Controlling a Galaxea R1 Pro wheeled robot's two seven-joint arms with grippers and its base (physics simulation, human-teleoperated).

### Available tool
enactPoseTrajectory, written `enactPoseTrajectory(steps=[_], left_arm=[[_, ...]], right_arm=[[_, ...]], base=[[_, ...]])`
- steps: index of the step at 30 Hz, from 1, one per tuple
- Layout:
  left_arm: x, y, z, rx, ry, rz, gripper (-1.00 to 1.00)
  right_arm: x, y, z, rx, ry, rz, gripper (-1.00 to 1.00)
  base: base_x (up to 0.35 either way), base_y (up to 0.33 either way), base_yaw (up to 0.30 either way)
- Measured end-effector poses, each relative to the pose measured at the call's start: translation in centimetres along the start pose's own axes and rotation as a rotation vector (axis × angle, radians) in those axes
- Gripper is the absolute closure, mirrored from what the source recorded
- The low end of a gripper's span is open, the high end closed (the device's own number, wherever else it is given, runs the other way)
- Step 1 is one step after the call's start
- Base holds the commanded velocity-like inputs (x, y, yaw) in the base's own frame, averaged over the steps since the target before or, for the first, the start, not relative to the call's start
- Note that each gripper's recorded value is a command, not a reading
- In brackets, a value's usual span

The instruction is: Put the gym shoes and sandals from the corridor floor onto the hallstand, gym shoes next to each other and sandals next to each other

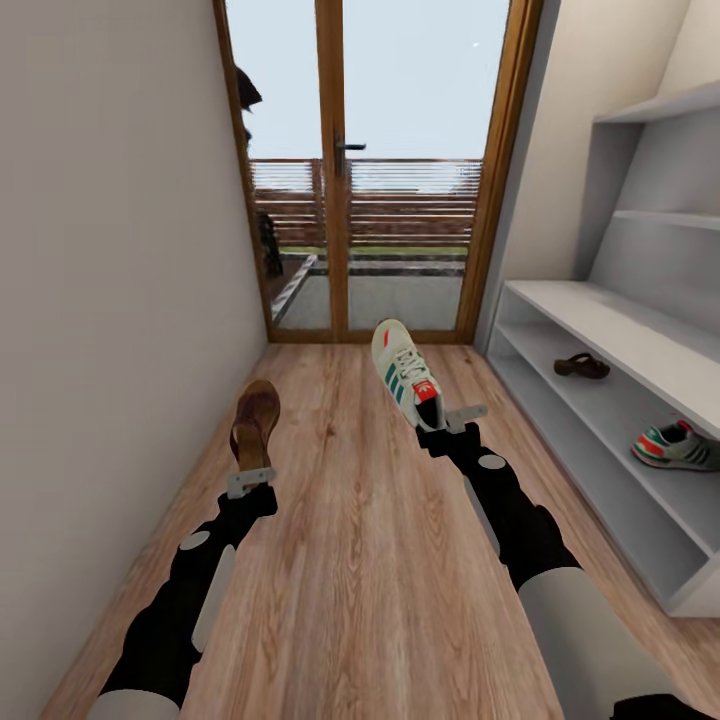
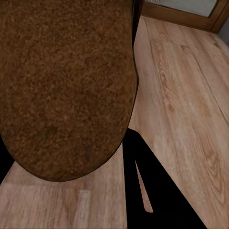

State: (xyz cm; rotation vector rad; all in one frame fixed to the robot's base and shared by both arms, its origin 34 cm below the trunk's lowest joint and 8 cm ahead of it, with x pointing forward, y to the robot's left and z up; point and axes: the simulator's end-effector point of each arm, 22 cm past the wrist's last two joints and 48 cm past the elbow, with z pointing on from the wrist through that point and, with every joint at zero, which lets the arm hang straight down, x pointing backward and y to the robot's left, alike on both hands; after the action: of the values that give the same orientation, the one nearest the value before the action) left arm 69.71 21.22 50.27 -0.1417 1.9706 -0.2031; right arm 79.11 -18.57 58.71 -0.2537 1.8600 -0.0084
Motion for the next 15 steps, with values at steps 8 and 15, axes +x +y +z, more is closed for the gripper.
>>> enactPoseTrajectory(steps=[8, 15], left_arm=[[0.00, -0.03, 0.00, 0.000, 0.000, -0.001, 1.00], [0.01, -0.04, 0.00, 0.000, 0.000, -0.001, 1.00]], right_arm=[[0.00, 0.00, 0.00, 0.000, 0.000, 0.000, 1.00], [0.01, -0.02, 0.00, 0.000, 0.000, -0.001, 1.00]], base=[[0.343, 0.000, 0.000], [0.343, 0.000, 0.000]])
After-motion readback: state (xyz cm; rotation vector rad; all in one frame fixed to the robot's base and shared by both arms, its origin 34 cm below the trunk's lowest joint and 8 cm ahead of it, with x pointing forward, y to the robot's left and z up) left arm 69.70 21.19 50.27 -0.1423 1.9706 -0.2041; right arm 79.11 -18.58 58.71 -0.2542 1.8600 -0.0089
